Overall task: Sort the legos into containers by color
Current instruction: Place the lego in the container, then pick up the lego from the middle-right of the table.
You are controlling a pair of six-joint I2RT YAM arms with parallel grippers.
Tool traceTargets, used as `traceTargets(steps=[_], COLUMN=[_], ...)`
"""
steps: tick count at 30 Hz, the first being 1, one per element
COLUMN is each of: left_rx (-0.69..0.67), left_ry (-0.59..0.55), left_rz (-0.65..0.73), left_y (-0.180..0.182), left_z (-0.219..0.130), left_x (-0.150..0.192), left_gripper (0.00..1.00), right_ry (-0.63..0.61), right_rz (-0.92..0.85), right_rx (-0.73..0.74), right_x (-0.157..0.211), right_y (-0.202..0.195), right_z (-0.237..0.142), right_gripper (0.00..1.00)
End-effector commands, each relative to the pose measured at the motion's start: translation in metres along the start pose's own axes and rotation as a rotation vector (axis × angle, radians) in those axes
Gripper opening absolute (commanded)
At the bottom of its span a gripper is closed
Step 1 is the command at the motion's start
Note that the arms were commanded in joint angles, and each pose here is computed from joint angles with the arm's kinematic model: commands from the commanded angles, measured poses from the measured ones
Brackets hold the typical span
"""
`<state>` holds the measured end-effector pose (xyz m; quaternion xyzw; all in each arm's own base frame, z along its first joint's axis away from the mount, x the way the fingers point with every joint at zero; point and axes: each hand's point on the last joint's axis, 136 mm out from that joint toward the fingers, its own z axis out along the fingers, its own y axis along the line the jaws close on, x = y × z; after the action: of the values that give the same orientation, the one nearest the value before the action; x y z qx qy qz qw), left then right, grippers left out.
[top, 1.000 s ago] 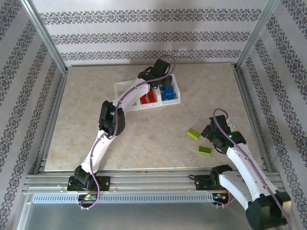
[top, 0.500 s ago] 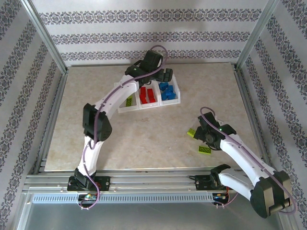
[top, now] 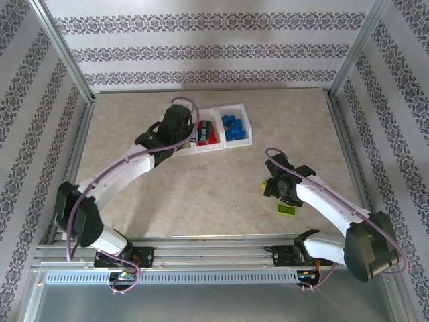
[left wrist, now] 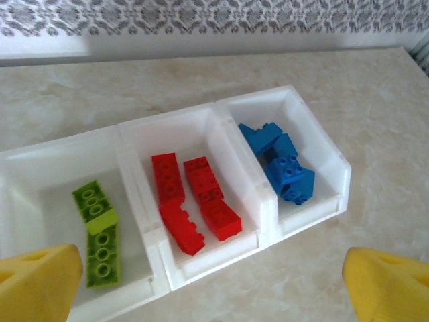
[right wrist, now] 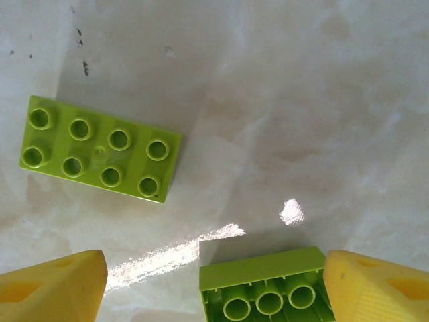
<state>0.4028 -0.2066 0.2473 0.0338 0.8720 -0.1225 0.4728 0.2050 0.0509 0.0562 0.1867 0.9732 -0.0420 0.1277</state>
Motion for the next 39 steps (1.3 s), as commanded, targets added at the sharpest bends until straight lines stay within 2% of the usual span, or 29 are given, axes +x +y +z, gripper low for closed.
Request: traceTargets(steps=[1, 9, 20, 31, 39], left_rx=[-0.034, -0.082, -0.136, -0.144, -0.154], left_ry=[-0.14, -0.162, -0.07, -0.049, -0.044], left_rz=[-0.087, -0.114, -0.115, -0.135, -0.131], left_y=[0.019, 0.048, 0.075, 0.08, 0.08], left_z=[-0.023, -0.054, -0.074, -0.076, -0.075], left_x=[-0.018, 0.016, 0.07, 0.081, 0.081], left_gripper=[1.0, 1.0, 1.0, 1.0, 1.0], right_ry=[0.009, 0.07, 0.077, 0.082, 0.137], right_rz=[-0.04, -0.08, -0.106, -0.087, -0.08], right_rx=[-0.002, 0.031, 0.056, 0.054, 0.009], right_x=[-0.004, 0.0, -0.015, -0.049, -0.04], right_y=[0.008, 0.016, 0.027, 0.036, 0.047], right_z=[-0.002, 0.015, 0.03, 0.045, 0.053], right_gripper=[0.84, 0.82, 0.82, 0.73, 0.63])
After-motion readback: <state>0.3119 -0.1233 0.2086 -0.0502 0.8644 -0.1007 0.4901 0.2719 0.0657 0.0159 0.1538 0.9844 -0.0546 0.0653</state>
